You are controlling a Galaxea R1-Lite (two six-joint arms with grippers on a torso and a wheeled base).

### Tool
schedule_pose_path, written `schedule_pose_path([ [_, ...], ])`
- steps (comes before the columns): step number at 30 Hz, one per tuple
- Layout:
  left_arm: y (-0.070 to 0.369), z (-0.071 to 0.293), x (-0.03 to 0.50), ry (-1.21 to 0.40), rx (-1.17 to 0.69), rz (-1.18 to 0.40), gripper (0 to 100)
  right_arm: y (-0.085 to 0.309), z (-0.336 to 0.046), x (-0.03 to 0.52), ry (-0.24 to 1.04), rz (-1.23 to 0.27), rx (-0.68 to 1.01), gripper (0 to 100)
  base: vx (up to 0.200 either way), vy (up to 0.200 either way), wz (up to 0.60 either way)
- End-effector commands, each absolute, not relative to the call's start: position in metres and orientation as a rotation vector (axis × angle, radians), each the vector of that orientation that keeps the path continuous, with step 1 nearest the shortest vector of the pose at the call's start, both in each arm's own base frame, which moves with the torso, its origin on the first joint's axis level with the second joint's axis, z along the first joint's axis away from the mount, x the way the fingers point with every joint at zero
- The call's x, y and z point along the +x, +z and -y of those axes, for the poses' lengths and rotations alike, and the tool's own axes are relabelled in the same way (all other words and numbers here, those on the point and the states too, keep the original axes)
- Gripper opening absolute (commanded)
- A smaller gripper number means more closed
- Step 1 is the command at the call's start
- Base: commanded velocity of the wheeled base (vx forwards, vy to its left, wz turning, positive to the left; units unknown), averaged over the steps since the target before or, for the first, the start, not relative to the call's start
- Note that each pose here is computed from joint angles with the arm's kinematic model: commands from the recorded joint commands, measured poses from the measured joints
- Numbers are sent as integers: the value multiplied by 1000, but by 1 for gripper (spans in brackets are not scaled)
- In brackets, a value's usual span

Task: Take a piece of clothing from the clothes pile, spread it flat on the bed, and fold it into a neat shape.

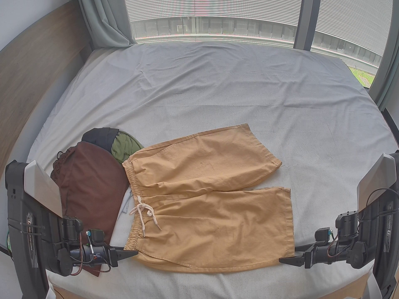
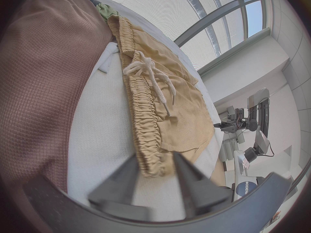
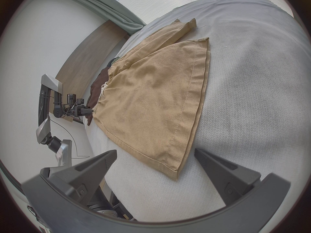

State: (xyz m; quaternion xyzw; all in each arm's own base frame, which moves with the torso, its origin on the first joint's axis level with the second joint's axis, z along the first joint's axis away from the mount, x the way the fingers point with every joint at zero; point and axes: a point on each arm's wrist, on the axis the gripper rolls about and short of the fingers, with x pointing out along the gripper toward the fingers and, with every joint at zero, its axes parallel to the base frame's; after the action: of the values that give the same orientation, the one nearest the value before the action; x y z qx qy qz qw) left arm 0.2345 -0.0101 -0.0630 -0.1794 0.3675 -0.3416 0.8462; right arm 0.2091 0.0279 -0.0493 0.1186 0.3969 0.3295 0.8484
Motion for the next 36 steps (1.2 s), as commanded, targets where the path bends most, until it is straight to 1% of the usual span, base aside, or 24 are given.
schedule_pose_path([
  [1, -64, 10, 235, -720, -379, -774, 0, -50, -28, 207, 695, -848, 253, 100, 0, 0, 0],
  [4, -64, 10, 235, -720, -379, -774, 0, -50, -28, 207, 697, -848, 256, 100, 0, 0, 0],
  [6, -64, 10, 235, -722, -378, -773, 0, -50, -29, 207, 734, -844, 268, 100, 0, 0, 0],
  [9, -64, 10, 235, -725, -378, -774, 0, -50, -31, 207, 756, -845, 277, 100, 0, 0, 0],
  [17, -64, 10, 236, -727, -377, -770, 0, -54, -30, 205, 752, -866, 283, 100, 0, 0, 0],
  [18, -64, 10, 236, -728, -374, -768, 0, -54, -30, 205, 752, -867, 284, 0, 0, 0, 0],
  [27, -64, 10, 239, -749, -372, -750, 0, -55, -30, 208, 747, -856, 280, 0, 0, 0, 0],
  [32, -63, 6, 247, -804, -383, -705, 0, -55, -30, 209, 746, -855, 279, 0, 0, 0, 0],
  [36, -63, 0, 248, -832, -349, -665, 0, -55, -30, 209, 741, -853, 277, 0, 0, 0, 0],
])
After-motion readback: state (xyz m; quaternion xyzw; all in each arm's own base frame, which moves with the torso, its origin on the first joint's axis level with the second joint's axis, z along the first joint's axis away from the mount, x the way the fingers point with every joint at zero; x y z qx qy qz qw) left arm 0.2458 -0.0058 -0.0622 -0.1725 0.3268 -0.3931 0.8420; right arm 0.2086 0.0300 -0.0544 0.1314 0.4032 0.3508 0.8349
